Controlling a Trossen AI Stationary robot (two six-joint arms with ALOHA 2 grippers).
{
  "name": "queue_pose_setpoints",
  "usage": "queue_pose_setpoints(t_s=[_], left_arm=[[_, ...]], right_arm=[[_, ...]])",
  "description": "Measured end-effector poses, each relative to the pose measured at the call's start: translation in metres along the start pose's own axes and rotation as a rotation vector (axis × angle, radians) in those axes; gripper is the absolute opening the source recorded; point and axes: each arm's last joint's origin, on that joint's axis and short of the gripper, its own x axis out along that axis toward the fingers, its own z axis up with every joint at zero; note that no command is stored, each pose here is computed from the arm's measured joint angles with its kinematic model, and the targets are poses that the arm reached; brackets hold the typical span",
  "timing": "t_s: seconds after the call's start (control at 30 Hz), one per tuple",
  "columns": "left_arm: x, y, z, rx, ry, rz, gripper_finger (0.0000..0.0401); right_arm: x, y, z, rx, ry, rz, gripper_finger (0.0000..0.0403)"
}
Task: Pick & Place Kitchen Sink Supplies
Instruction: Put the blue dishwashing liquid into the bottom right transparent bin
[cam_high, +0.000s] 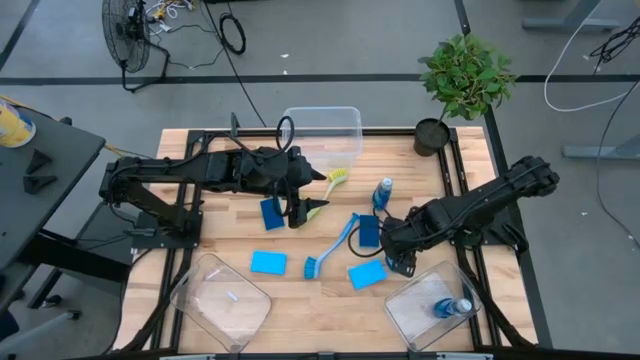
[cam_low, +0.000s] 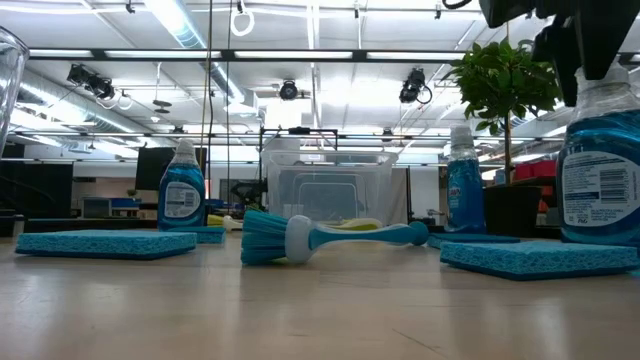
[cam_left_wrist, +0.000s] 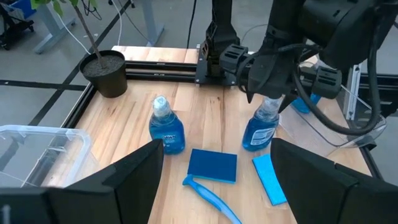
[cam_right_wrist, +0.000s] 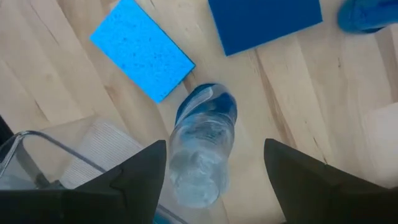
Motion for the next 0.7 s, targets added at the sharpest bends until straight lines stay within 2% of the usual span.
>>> queue_pose_setpoints(t_s=[0.13,0.43,0.53,0.7], left_arm=[[0.0,0.0,-0.0008,-0.024,0.008,0.001,0.0298],[-0.0001,0.0003,-0.0037,-0.039,0.038,0.003,0.0298],[-0.0001,0.0003,-0.0037,-0.039,0.038,0.004,0.0298],[-0.0001,0.0003,-0.0037,-0.039,0.038,0.003,0.0298]], right_arm=[[0.005,-0.0032,-0.0031,0.042,0.029,-0.031,0.0272],[0.0055,-0.0031,-0.003,0.079,0.034,-0.024,0.0268],[0.0055,-0.0028,-0.0036,0.094,0.055,-0.009,0.0251],[0.0054,-0.0024,-0.004,0.09,0.069,0.003,0.0197]])
